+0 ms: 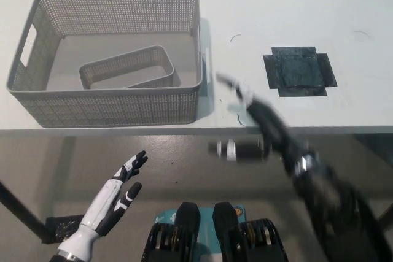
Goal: Use the right hand to pick up a small rectangular container and put it into a bigger container on the left side
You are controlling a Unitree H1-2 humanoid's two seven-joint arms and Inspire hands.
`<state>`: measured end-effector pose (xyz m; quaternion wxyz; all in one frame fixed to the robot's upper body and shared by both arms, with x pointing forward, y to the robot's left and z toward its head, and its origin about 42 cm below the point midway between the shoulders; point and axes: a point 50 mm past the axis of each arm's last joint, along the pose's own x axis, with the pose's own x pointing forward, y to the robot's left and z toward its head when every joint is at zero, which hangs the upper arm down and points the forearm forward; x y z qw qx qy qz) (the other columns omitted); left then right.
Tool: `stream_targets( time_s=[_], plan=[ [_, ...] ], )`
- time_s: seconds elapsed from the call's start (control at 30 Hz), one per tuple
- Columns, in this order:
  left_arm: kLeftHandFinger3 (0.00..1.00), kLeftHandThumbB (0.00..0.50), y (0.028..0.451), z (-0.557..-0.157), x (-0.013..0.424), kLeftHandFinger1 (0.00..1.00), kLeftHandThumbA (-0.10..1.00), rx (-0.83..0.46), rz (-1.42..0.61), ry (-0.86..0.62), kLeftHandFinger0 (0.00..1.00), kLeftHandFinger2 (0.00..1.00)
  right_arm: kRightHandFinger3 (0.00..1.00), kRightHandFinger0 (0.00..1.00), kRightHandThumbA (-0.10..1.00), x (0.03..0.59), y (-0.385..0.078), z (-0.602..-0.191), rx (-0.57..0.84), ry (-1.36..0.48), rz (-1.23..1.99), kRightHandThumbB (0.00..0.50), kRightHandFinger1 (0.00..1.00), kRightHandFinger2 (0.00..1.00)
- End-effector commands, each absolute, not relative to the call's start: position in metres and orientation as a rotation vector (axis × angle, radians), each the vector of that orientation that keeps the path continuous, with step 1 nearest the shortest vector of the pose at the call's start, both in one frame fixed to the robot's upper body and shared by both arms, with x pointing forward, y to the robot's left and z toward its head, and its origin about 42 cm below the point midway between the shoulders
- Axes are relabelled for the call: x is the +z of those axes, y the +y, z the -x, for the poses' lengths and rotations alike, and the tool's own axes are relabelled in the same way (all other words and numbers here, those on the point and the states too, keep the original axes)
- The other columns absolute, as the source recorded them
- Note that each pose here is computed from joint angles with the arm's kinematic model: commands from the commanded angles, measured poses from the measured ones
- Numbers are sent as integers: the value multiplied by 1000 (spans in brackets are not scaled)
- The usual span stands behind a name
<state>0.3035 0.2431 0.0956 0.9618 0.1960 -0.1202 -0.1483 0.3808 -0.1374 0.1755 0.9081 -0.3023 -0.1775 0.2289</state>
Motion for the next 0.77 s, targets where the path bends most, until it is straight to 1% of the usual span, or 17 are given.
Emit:
stream_targets(
  time_s=[0.0, 0.07, 0.1, 0.13, 0.17, 0.2, 0.23, 0.27, 0.33, 0.37, 0.4, 0.5, 0.57, 0.6, 0.63, 0.7, 0.73],
  plan=[
    [1000, 185, 244, -286, 96, 1000, 1000, -268, -359, -298, 1000, 1000, 1000, 1000, 1000, 290, -140, -188, 122, -1336, 284, 322, 1000, 1000],
    [1000, 180, 244, -285, 95, 1000, 1000, -271, -371, -291, 1000, 1000, 1000, 1000, 1000, 278, -136, -190, 50, -1254, 264, 319, 1000, 1000],
    [1000, 173, 244, -285, 94, 1000, 1000, -270, -372, -289, 1000, 1000, 1000, 1000, 1000, 268, -134, -191, 28, -1209, 264, 279, 1000, 1000],
    [1000, 166, 244, -285, 94, 1000, 1000, -267, -361, -289, 1000, 1000, 1000, 1000, 1000, 255, -135, -199, 53, -1158, 258, 238, 1000, 1000],
    [1000, 165, 244, -286, 94, 1000, 1000, -265, -357, -290, 1000, 1000, 1000, 1000, 1000, 247, -137, -205, 69, -1126, 260, 169, 1000, 1000],
    [1000, 166, 244, -287, 93, 1000, 1000, -262, -364, -291, 1000, 1000, 1000, 1000, 1000, 226, -142, -213, 55, -1026, 320, 110, 1000, 1000],
    [1000, 166, 243, -286, 92, 1000, 1000, -262, -364, -290, 1000, 1000, 1000, 1000, 1000, 221, -144, -214, 51, -1003, 335, 22, 1000, 1000],
    [1000, 171, 242, -284, 90, 1000, 1000, -259, -362, -285, 1000, 1000, 1000, 1000, 1000, 199, -147, -224, 57, -882, 298, 102, 1000, 1000],
    [1000, 172, 241, -284, 89, 1000, 1000, -252, -356, -285, 1000, 1000, 1000, 1000, 1000, 172, -154, -241, 63, -750, 288, 102, 1000, 1000],
    [1000, 170, 241, -282, 88, 1000, 1000, -250, -354, -284, 1000, 1000, 1000, 1000, 1000, 167, -155, -244, 68, -726, 277, 131, 1000, 1000],
    [1000, 164, 242, -280, 88, 1000, 1000, -246, -354, -286, 1000, 1000, 1000, 1000, 1000, 153, -158, -255, 65, -669, 276, 179, 1000, 1000],
    [1000, 165, 244, -288, 91, 1000, 1000, -236, -348, -293, 1000, 1000, 1000, 1000, 1000, 132, -167, -280, 49, -602, 324, 171, 1000, 1000],
    [1000, 164, 243, -288, 90, 1000, 1000, -234, -351, -293, 1000, 1000, 1000, 1000, 1000, 125, -170, -284, 44, -567, 320, 167, 1000, 1000],
    [1000, 165, 244, -289, 90, 1000, 1000, -225, -352, -295, 1000, 1000, 1000, 1000, 1000, 118, -170, -290, 53, -523, 296, 110, 1000, 1000],
    [1000, 165, 244, -289, 90, 1000, 1000, -225, -353, -297, 1000, 1000, 1000, 1000, 1000, 115, -171, -292, 53, -510, 293, 102, 1000, 1000],
    [1000, 170, 245, -289, 89, 1000, 1000, -225, -357, -293, 1000, 1000, 1000, 1000, 1000, 106, -172, -297, 70, -453, 246, 59, 1000, 1000],
    [1000, 170, 245, -289, 89, 1000, 1000, -225, -357, -293, 1000, 1000, 1000, 1000, 1000, 106, -172, -297, 70, -453, 246, 59, 1000, 1000]
  ],
)
